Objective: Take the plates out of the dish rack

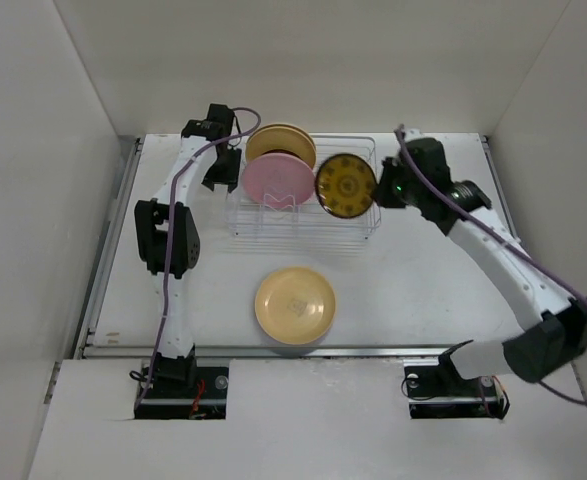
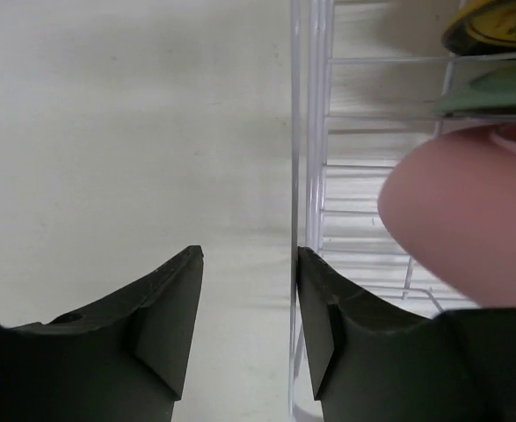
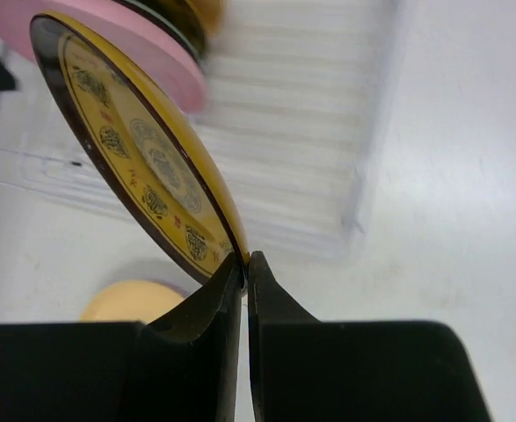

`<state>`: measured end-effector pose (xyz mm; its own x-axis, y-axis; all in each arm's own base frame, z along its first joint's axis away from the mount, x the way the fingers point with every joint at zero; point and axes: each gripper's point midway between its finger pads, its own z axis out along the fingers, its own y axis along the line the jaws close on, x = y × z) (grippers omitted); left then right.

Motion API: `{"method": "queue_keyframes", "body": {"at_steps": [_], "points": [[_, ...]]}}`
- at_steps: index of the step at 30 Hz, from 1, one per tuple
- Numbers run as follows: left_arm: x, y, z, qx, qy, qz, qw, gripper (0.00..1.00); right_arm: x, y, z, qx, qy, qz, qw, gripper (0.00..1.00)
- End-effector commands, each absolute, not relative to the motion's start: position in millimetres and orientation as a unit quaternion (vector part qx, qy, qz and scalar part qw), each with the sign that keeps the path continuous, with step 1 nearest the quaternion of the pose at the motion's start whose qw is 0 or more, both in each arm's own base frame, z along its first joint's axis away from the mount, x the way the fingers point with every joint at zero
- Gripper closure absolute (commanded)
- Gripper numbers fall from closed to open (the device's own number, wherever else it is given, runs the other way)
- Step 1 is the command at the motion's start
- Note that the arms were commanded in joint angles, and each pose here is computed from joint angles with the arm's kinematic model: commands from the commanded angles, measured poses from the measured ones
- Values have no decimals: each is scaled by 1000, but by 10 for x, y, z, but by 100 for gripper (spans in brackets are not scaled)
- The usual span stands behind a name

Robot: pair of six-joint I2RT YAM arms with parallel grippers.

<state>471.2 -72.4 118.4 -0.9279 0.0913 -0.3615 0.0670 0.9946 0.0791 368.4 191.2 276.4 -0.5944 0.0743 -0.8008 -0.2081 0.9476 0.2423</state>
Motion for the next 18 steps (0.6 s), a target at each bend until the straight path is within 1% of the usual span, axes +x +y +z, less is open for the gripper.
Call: {"method": "queue_keyframes", "body": {"at_steps": [1,3,4,6,7,8,11,15,18], "points": [[4845,-772,2032,103,941,58,318,56,3003,1561,2403,69,910,206,354,100],[4869,-885,2159,132,929,51,341,56,2762,1429,2276,123,909,238,320,100],[4878,-940,2235,155,922,50,352,55,2520,1349,2108,140,912,244,300,100],[4922,-1089,2305,186,910,33,368,55,2304,1337,1956,179,909,266,266,100],[4921,-1191,2316,203,905,26,372,47,2104,1347,1717,192,916,272,223,100],[4920,-1304,2383,231,895,14,380,46,1994,1341,1699,211,910,285,216,100],[4993,-1501,2299,259,889,-1,377,46,1668,1344,1441,227,910,298,179,100],[5021,-1690,2321,287,881,-18,376,46,1441,1331,1167,251,909,298,145,100],[5015,-1808,2182,309,879,-17,363,46,1412,1345,881,263,910,295,126,100]]}}
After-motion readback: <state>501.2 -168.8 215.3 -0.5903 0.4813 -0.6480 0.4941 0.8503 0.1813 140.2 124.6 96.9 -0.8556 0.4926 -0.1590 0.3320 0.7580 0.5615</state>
